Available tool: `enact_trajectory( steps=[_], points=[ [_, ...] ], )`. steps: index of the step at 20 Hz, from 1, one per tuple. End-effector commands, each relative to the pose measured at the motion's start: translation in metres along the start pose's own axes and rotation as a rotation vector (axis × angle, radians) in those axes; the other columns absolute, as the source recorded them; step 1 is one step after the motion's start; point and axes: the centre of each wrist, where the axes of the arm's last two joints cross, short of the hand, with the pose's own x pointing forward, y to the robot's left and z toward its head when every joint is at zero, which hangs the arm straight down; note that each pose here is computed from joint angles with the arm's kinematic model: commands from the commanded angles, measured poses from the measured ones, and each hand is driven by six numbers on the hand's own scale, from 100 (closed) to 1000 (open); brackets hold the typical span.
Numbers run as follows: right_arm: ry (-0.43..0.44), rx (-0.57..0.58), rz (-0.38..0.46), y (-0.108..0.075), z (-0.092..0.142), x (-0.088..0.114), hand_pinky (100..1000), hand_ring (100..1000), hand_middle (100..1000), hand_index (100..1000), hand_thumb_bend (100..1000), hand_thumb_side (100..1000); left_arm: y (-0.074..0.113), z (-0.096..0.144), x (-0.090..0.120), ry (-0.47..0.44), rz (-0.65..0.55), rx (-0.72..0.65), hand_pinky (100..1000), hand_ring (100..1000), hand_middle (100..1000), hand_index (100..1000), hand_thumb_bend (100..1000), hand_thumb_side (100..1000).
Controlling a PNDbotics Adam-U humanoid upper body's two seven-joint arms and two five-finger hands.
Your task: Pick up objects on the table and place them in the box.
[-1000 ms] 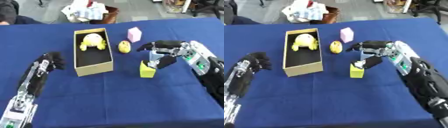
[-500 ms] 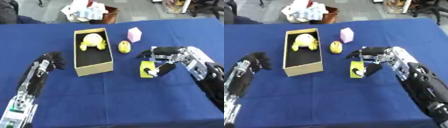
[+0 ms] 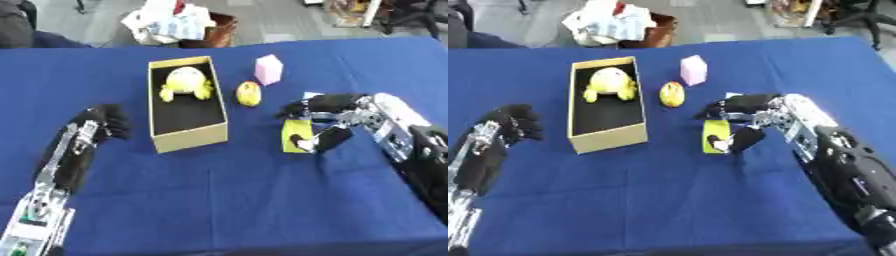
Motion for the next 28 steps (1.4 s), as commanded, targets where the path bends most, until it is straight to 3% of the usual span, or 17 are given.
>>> enact_trajectory(
  steps=[1,8,13,14,15,18,22,28],
  points=[
    [-0.193,0.352,0.212,0.003,0.011,-0.011,918,941,919,991,100,683,0.003,-0.002,0.007,-0.023,-0.013,-0.013,630,644,628,774,100,801],
    [-0.183,0.359,0.181,0.011,0.013,-0.016,875,863,828,982,100,655,0.003,-0.003,0.007,-0.025,-0.012,-0.013,631,645,628,775,100,802],
    [-0.191,0.336,0.172,0.01,0.016,-0.017,817,774,708,950,100,500,0.004,-0.003,0.007,-0.027,-0.012,-0.014,631,645,628,775,100,800],
    [-0.194,0.326,0.168,0.01,0.017,-0.017,781,728,637,924,100,426,0.004,-0.003,0.007,-0.027,-0.012,-0.013,631,646,629,775,100,800],
    [-0.198,0.314,0.164,0.009,0.018,-0.017,772,715,620,917,100,407,0.004,-0.003,0.007,-0.027,-0.012,-0.012,631,646,629,775,100,801],
    [-0.212,0.257,0.152,0.005,0.021,-0.017,712,631,501,818,100,214,0.004,-0.002,0.007,-0.027,-0.012,-0.012,631,646,629,776,100,801],
    [-0.243,0.129,0.143,-0.006,0.027,-0.014,676,582,423,742,100,190,0.004,-0.002,0.007,-0.026,-0.012,-0.008,631,646,629,776,100,800],
    [-0.311,-0.079,0.162,-0.038,0.038,-0.005,667,564,385,729,100,170,0.004,-0.002,0.007,-0.026,-0.011,-0.005,631,647,629,776,100,797]
  ],
)
